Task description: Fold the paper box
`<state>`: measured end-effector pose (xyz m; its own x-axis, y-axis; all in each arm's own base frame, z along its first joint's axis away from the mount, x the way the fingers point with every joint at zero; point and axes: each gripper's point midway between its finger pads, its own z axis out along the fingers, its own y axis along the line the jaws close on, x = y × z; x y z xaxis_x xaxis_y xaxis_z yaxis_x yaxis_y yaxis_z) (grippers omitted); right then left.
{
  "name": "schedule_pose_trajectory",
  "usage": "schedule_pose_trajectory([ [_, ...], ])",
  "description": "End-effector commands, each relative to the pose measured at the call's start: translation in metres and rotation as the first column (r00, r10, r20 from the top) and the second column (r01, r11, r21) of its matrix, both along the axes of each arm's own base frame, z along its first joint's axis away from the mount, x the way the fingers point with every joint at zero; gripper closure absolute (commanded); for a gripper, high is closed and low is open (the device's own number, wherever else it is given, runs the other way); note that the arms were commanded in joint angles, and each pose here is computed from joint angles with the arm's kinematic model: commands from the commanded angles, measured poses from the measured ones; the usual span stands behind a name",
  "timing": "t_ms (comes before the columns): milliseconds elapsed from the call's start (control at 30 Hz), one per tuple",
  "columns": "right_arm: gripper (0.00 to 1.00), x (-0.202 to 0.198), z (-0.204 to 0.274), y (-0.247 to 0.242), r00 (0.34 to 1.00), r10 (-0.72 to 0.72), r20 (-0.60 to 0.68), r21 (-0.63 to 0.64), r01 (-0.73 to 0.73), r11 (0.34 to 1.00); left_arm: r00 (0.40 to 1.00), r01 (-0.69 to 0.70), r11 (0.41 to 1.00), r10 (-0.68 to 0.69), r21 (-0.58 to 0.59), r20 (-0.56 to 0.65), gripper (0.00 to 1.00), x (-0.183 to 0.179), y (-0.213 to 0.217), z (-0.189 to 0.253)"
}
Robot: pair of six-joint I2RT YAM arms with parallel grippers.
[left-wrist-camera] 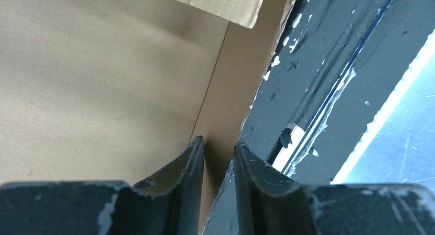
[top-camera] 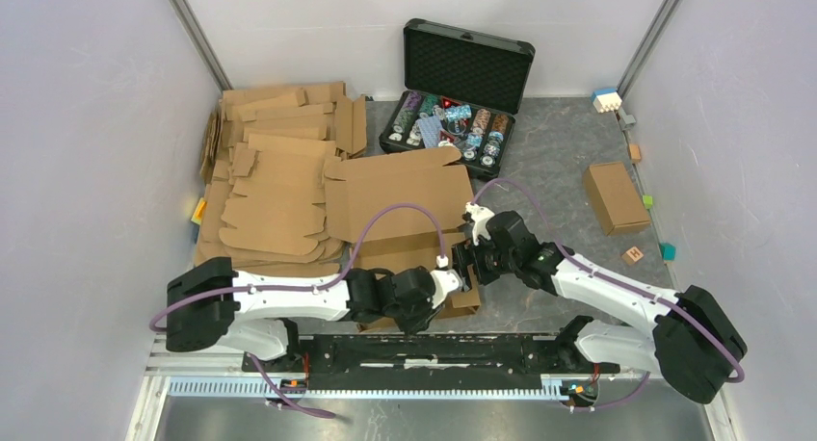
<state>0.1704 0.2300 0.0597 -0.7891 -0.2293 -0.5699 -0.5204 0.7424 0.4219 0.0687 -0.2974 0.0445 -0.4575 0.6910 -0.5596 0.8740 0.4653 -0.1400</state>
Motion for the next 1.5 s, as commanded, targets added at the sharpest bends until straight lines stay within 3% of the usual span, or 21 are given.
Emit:
schedule_pose_trajectory([
  [0,0.16,0.015,0.011,-0.004,0.998,-0.020,0.065,-0.042,0.022,0.999,0.996,0.042,0.994,-0.050,-0.104,-0.074,0.66,0.003,-0.018,0.011],
  [400,0.18,0.019,0.007,-0.004,0.997,-0.015,0.078,-0.095,0.023,0.995,0.989,-0.011,0.994,-0.005,-0.107,-0.145,0.67,0.017,-0.018,0.001],
  [800,0.26,0.038,0.000,-0.031,0.983,-0.098,0.158,-0.286,0.140,0.948,0.992,-0.038,0.989,0.020,-0.143,-0.123,0.66,0.024,-0.025,0.010],
  [1100,0.37,0.038,-0.017,-0.038,0.983,-0.102,0.154,-0.342,0.150,0.927,0.993,-0.082,0.985,0.067,-0.152,-0.101,0.65,0.032,-0.028,0.013],
  [1467,0.58,0.045,-0.030,-0.049,0.972,-0.115,0.204,-0.384,0.187,0.904,0.989,-0.130,0.967,0.113,-0.218,-0.092,0.57,0.037,-0.033,0.033],
])
